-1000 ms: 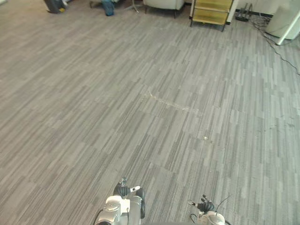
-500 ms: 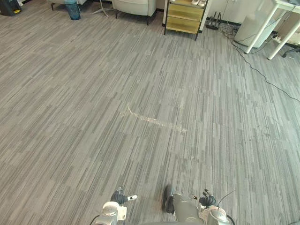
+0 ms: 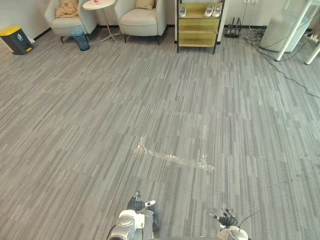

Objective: Pick up cushions and gather them together orderly.

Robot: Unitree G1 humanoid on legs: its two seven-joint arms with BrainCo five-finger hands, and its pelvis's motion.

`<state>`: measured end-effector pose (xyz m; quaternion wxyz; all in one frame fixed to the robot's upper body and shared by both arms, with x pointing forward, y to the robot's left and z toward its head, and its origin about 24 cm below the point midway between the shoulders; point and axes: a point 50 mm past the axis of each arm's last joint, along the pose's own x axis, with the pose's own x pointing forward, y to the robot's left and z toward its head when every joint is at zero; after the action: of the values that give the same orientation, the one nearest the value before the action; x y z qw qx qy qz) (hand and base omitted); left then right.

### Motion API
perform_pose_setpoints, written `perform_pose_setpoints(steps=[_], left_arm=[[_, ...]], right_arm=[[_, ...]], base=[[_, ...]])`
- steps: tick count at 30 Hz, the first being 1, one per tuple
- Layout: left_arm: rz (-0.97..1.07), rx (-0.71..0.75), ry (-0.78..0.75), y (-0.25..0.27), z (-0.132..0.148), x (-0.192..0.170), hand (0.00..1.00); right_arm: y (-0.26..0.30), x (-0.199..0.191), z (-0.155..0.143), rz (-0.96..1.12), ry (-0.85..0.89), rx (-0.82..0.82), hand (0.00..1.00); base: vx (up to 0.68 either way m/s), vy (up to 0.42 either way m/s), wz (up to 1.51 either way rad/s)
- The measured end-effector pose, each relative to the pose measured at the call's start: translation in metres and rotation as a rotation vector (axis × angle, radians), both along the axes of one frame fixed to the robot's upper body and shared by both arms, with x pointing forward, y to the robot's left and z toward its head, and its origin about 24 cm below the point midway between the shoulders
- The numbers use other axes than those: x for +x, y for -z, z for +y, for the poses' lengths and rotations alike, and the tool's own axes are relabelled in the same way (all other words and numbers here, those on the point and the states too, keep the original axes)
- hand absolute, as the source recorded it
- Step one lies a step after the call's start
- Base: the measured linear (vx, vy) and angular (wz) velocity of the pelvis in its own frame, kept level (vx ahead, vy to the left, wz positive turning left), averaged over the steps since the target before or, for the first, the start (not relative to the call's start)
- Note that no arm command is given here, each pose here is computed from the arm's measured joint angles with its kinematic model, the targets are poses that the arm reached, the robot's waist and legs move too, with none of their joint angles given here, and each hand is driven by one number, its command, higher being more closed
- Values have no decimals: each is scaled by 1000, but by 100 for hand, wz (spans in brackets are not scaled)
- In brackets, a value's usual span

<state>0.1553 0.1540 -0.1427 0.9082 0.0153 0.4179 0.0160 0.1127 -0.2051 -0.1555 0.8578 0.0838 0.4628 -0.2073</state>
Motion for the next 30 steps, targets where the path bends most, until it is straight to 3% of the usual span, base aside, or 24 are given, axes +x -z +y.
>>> perform_pose_setpoints(steps=[12,16,20,23,30], left_arm=[[97,68,62,9,17,-15,0],[107,66,64,10,16,-20,0],[118,-1,33,13,-5,-23,0],[77,-35,-65,9,-3,-17,0],[5,-28,-19,1,-7,-3,0]], right_arm=[[-1,4,-2,-8,-47,-9,0],[-3,7,-5,-13,-77,-26,0],[-6,6,-24,-15,-21,-57,0],[-5,-1,-21,-12,-36,-58,0],[-3,0,-11,-9,-22,-26,0]], base=[[490,32,-11],[483,-233,38],[459,-294,22],[486,-296,30],[401,-81,-22]])
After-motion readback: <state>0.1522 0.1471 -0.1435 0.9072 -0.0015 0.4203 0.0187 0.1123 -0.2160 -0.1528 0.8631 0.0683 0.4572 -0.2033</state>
